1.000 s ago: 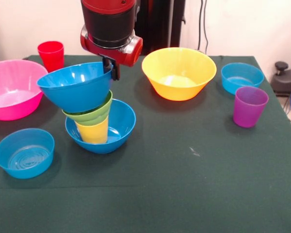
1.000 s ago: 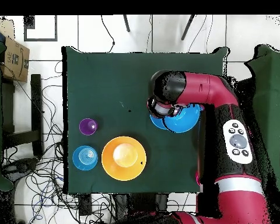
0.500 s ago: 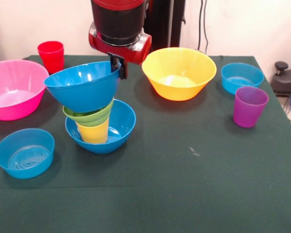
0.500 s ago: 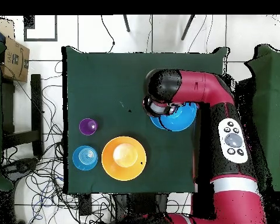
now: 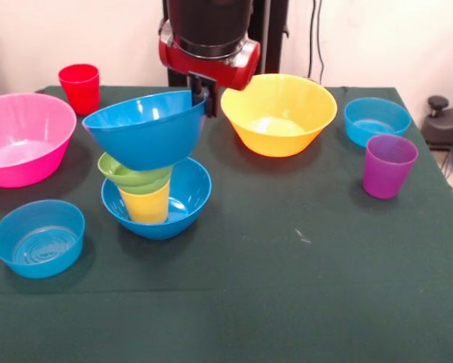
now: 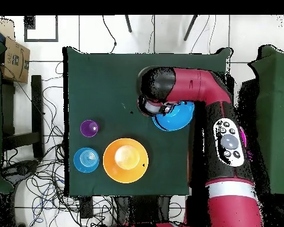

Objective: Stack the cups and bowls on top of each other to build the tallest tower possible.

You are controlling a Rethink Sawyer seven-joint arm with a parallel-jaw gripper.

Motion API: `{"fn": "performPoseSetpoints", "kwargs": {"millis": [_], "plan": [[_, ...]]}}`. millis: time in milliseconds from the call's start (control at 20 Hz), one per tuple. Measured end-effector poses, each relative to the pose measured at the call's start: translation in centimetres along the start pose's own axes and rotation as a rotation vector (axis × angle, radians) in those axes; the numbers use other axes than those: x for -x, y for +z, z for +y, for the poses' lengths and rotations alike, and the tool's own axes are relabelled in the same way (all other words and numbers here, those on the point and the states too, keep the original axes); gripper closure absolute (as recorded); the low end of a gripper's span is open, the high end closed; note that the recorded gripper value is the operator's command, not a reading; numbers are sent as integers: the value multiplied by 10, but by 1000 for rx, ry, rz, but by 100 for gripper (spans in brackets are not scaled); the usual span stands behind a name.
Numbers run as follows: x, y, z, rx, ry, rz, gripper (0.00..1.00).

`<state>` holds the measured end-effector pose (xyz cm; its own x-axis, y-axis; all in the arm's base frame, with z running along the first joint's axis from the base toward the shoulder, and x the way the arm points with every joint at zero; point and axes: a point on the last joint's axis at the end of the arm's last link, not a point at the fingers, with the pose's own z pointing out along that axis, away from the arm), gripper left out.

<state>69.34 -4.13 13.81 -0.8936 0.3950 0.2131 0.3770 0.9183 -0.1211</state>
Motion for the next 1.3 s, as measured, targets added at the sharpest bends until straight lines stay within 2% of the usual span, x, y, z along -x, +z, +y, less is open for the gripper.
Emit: {"fn": "performPoseSetpoints", "kwargs": {"millis": [700, 950, 1300], "plan": [[0, -17, 4, 12, 4, -21, 100], [2, -24, -1, 13, 10, -33, 100], [6, -23, -12, 17, 28, -30, 100]]}}
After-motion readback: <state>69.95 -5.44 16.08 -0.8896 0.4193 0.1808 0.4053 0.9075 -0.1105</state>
